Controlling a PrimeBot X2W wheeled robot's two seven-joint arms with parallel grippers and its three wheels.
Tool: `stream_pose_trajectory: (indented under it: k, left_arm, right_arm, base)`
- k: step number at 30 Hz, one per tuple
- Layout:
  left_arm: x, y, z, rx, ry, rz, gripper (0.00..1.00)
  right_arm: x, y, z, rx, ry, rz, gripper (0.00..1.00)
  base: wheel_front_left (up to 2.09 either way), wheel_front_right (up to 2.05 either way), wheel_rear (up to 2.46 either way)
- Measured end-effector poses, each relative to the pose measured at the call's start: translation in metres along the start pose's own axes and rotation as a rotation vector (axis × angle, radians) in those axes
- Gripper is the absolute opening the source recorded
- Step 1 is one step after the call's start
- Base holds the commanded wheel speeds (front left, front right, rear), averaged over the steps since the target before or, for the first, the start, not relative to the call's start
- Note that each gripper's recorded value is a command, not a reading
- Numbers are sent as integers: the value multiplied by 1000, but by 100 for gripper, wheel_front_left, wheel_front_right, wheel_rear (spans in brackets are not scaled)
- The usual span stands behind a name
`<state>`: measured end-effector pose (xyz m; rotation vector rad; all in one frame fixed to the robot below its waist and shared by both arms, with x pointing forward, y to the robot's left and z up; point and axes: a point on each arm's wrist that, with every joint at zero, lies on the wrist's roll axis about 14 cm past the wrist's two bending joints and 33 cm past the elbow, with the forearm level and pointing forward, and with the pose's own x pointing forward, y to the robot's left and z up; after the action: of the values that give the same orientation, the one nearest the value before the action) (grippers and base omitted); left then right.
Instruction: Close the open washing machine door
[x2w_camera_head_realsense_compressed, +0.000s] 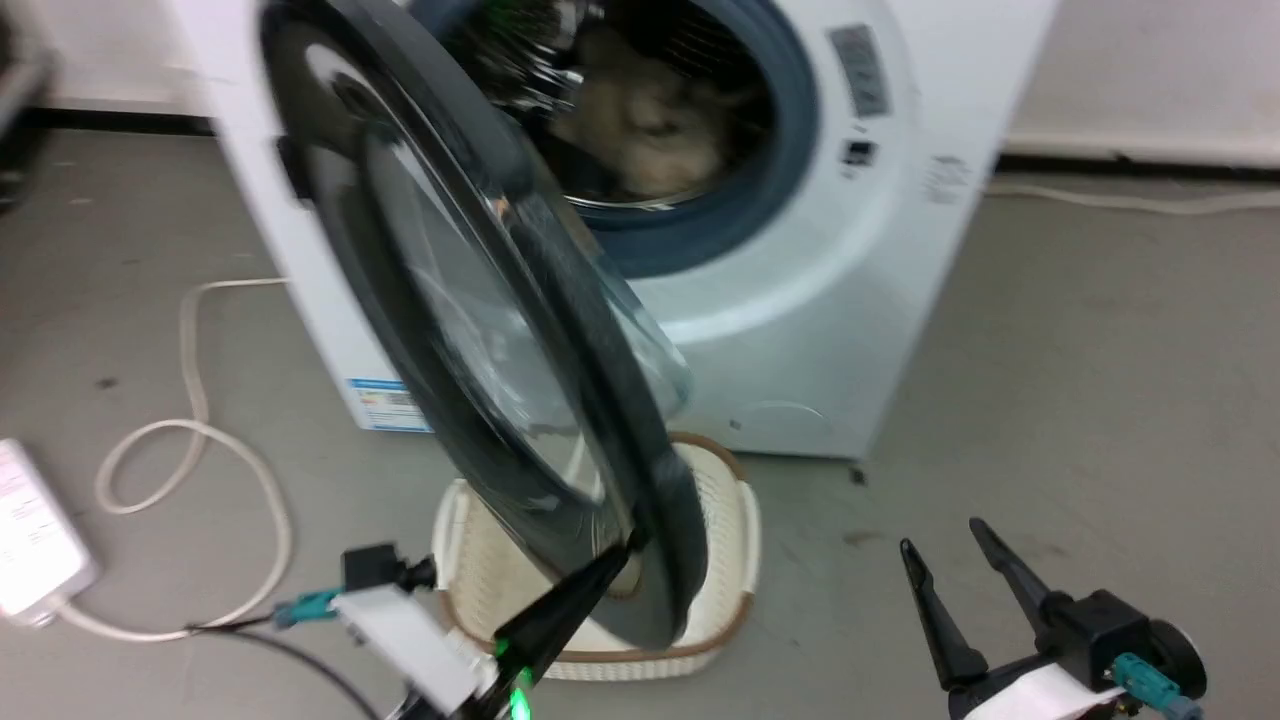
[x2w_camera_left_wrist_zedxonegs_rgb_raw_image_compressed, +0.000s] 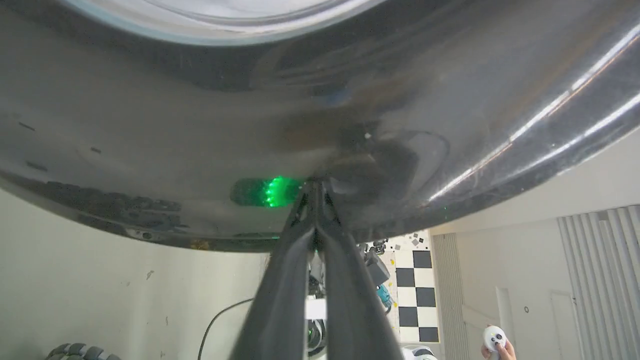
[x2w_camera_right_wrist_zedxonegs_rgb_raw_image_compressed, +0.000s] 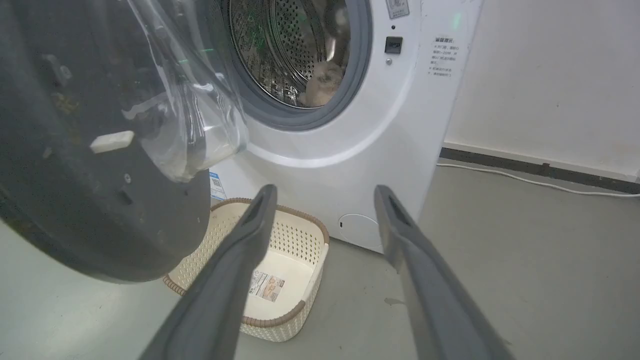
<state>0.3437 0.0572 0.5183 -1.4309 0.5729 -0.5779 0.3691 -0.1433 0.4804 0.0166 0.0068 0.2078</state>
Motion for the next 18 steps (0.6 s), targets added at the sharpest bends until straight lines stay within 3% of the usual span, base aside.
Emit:
stream_pose_trajectory:
  k: [11, 18]
  left_arm:
    - [126, 5, -1, -122, -14, -34, 0]
    - [187, 4, 2, -151, -55, -26, 0]
  right_arm:
    - [-30, -62, -14, -2, 55, -207, 100]
    - [-48, -81, -25, 5, 100, -289, 100]
  base:
    - [0, 0, 0]
    - [0, 0, 0]
